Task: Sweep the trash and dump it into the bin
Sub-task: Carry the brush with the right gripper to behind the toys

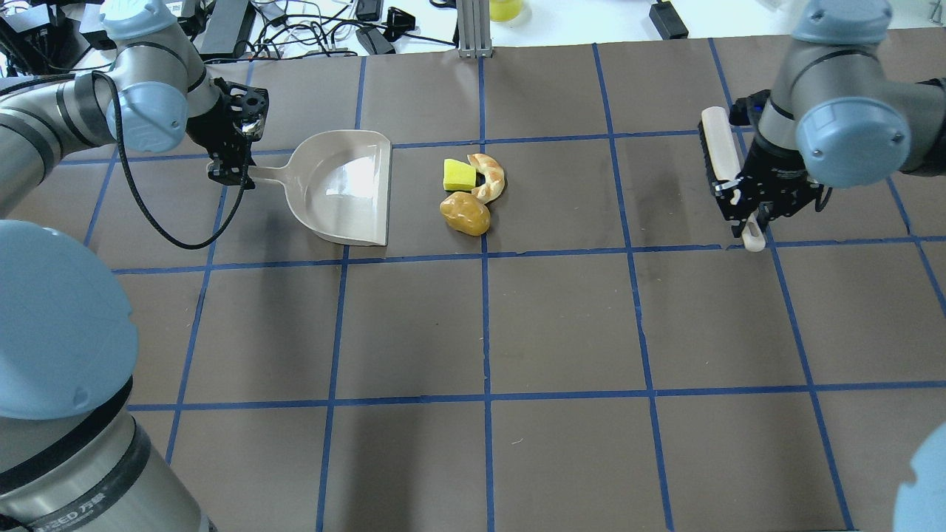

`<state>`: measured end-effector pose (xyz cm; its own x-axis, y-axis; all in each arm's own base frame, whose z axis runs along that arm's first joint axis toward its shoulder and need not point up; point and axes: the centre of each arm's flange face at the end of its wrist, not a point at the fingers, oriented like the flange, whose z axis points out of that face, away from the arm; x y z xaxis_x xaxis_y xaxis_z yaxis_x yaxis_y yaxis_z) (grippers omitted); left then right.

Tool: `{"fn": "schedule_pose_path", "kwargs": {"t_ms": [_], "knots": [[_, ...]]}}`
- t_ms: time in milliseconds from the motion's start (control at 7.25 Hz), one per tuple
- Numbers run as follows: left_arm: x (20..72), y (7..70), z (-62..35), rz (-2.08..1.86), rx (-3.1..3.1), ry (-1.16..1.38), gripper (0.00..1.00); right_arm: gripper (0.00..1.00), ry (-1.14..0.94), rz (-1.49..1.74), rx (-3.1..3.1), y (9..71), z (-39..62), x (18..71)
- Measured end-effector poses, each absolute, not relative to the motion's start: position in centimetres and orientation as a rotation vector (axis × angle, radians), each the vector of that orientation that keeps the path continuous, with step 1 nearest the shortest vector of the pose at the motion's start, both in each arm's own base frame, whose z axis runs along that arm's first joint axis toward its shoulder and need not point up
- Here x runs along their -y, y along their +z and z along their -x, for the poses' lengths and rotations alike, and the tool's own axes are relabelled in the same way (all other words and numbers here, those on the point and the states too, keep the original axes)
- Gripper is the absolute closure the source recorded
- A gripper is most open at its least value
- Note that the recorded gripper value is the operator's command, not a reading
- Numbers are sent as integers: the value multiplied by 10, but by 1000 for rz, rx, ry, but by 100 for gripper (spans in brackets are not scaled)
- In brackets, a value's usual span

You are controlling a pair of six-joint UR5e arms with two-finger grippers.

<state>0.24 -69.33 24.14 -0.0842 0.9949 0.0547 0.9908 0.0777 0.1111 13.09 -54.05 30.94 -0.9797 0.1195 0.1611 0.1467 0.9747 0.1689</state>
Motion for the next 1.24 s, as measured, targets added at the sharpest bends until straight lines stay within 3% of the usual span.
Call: {"fn": "schedule_pose_path", "kwargs": {"t_ms": [552, 1241], "knots": [[693, 244, 30, -2108, -2235, 186, 93, 100, -268, 347, 2920, 294, -288, 513], [693, 239, 31, -2112, -2238, 193, 93, 100, -465, 378, 3036, 255, -367, 537]]}}
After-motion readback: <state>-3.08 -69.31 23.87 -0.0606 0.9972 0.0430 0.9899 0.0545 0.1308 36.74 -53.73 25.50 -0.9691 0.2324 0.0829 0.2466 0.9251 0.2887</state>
